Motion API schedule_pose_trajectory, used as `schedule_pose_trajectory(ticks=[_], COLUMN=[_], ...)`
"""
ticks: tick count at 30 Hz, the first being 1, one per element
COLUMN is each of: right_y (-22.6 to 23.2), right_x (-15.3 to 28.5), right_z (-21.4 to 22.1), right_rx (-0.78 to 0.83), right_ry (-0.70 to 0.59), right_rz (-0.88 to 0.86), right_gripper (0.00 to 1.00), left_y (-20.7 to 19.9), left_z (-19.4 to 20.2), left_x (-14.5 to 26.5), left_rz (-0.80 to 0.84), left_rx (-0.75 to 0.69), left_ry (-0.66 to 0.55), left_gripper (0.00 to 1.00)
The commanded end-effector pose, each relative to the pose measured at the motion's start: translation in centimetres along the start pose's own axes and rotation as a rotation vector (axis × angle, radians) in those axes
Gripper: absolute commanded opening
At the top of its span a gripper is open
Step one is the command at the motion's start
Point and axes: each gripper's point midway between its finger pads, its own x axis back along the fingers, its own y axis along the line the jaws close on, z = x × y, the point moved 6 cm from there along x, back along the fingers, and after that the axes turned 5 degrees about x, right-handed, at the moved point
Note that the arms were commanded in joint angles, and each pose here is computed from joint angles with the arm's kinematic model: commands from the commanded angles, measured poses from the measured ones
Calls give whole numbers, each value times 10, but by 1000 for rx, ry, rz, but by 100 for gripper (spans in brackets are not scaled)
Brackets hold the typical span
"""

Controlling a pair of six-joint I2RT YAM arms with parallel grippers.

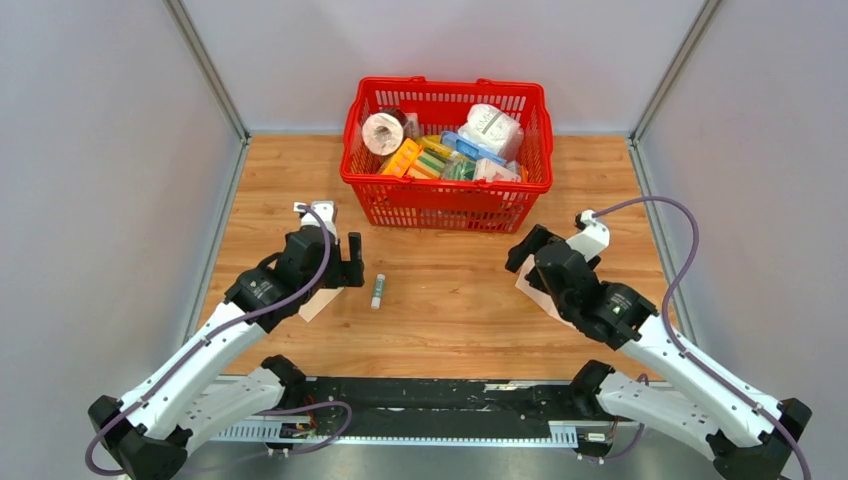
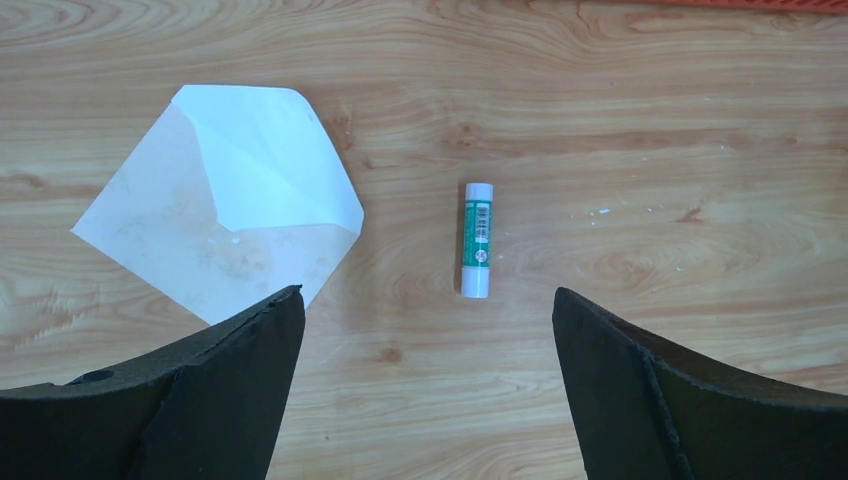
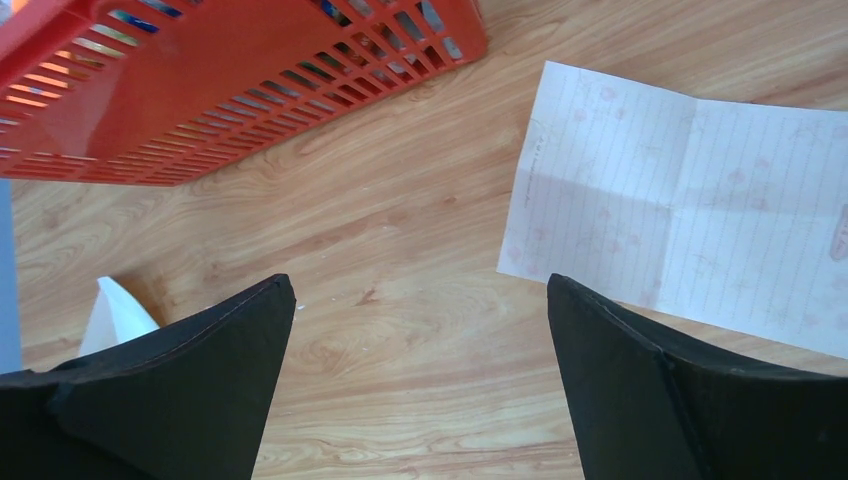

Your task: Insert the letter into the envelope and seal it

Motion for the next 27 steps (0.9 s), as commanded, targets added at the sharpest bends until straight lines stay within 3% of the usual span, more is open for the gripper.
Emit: schedule_pose_trajectory(ticks=[1,10,18,27], right_y=[-5,-30,-85,-109], right_x=[1,-11,-27,-52], right_z=[-7,-2,3,21], right_rx=[10,55,-150,-208], right_ry=[-26,52,139,186], right_rz=[72,238,391,473], right_gripper=[100,100,100,100], left_y=[-11,-60,-89,-121], left_z=[-14,1,10,5], left_x=[12,3,-13,-33], left_rz=[93,473,537,643], left_rx=[1,63,45,52], left_ry=[-26,36,71,99], left_gripper=[100,100,100,100])
